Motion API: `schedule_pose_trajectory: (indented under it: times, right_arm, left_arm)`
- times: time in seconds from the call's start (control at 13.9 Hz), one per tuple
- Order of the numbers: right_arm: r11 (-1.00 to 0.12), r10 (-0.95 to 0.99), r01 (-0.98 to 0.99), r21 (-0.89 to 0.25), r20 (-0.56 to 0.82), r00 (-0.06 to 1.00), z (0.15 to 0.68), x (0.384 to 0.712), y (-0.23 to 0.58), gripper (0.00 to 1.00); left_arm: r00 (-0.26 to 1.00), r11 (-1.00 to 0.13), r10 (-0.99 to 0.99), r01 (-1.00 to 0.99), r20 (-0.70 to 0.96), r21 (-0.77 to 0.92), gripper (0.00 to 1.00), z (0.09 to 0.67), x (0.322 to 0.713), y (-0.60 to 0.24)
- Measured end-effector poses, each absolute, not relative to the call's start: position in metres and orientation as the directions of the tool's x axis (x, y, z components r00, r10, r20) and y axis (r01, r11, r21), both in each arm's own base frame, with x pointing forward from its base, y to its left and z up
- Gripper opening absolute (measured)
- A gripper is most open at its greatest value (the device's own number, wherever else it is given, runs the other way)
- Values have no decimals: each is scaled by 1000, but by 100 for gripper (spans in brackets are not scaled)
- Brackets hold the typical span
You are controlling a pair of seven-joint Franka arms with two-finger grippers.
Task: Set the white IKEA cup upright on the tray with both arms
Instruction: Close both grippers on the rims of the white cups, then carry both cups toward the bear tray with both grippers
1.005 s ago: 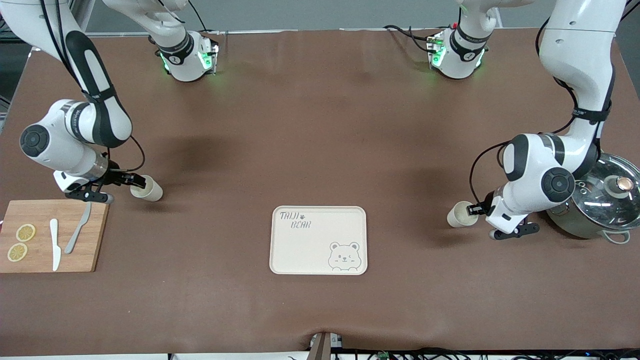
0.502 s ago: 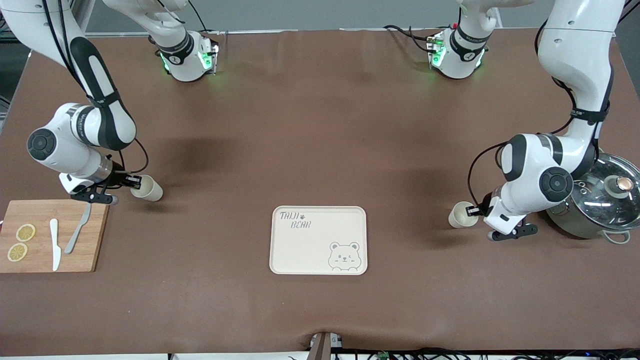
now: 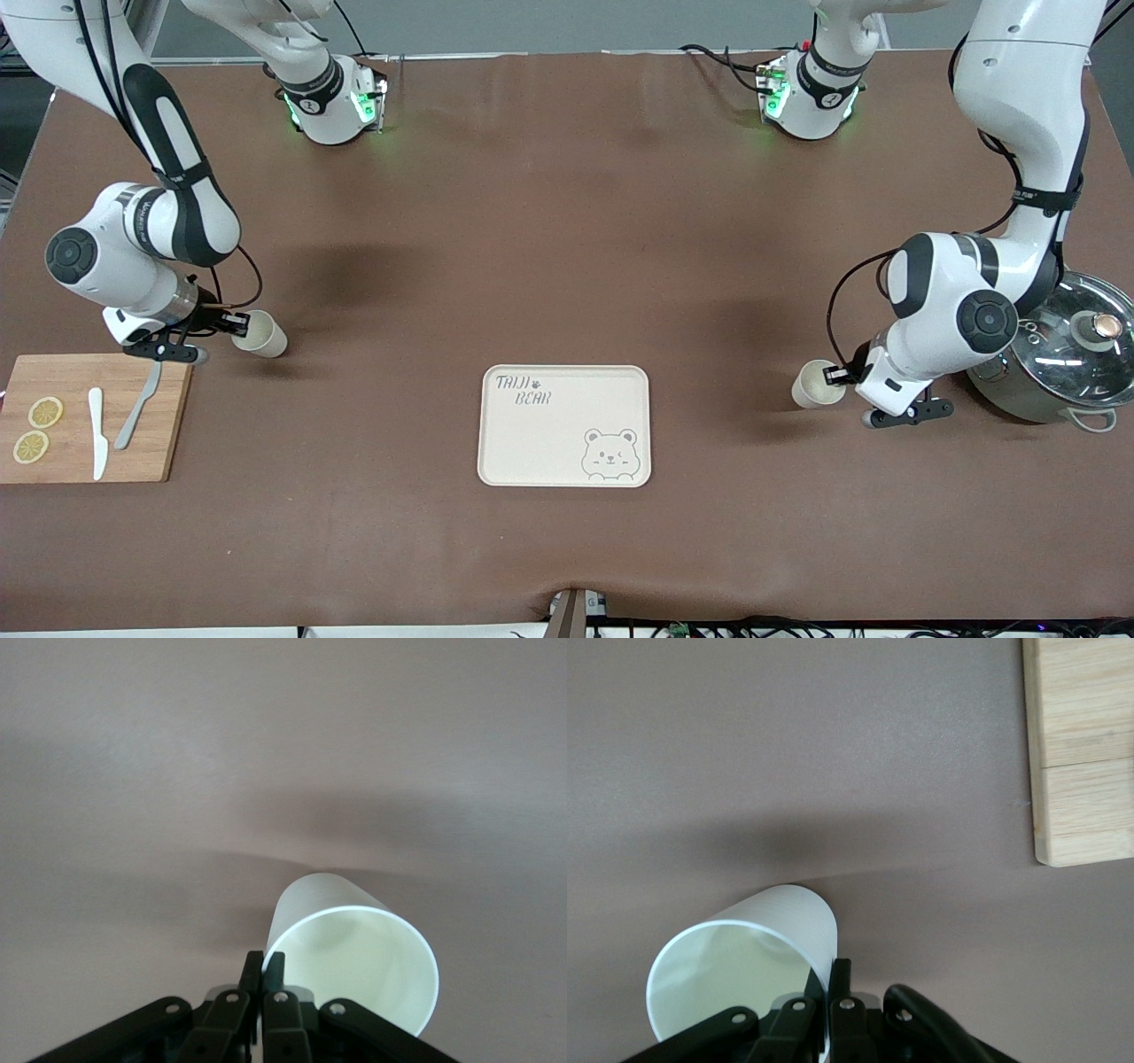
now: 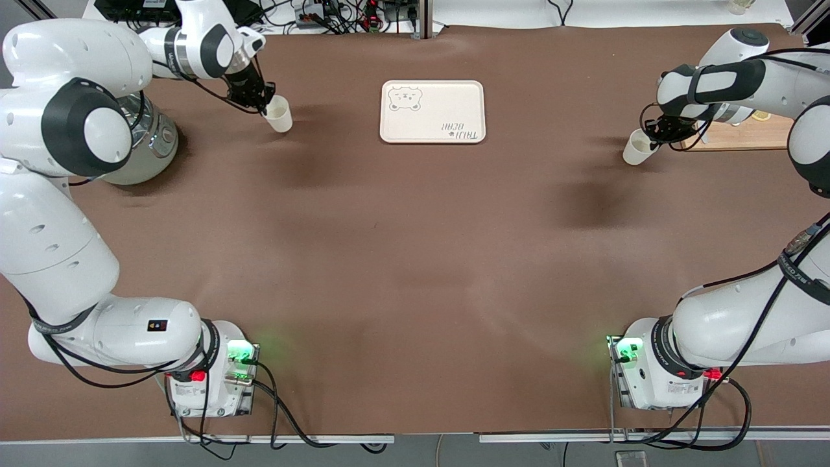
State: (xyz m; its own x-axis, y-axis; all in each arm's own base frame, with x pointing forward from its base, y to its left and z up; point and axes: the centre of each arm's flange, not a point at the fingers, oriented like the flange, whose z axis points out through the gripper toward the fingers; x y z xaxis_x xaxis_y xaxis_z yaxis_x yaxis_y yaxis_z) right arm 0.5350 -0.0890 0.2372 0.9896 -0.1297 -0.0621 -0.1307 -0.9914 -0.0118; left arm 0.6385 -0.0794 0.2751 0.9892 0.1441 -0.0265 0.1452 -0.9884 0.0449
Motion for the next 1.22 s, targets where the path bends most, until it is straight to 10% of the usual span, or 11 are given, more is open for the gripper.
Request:
schedule_pose_trajectory:
  times: [1.22]
  right_arm:
    - [-971,-228,-239,-22,-219,949,377,606,-40,3]
  left_arm:
    - [895,-879,445,436,3,194,3,317,658,-308]
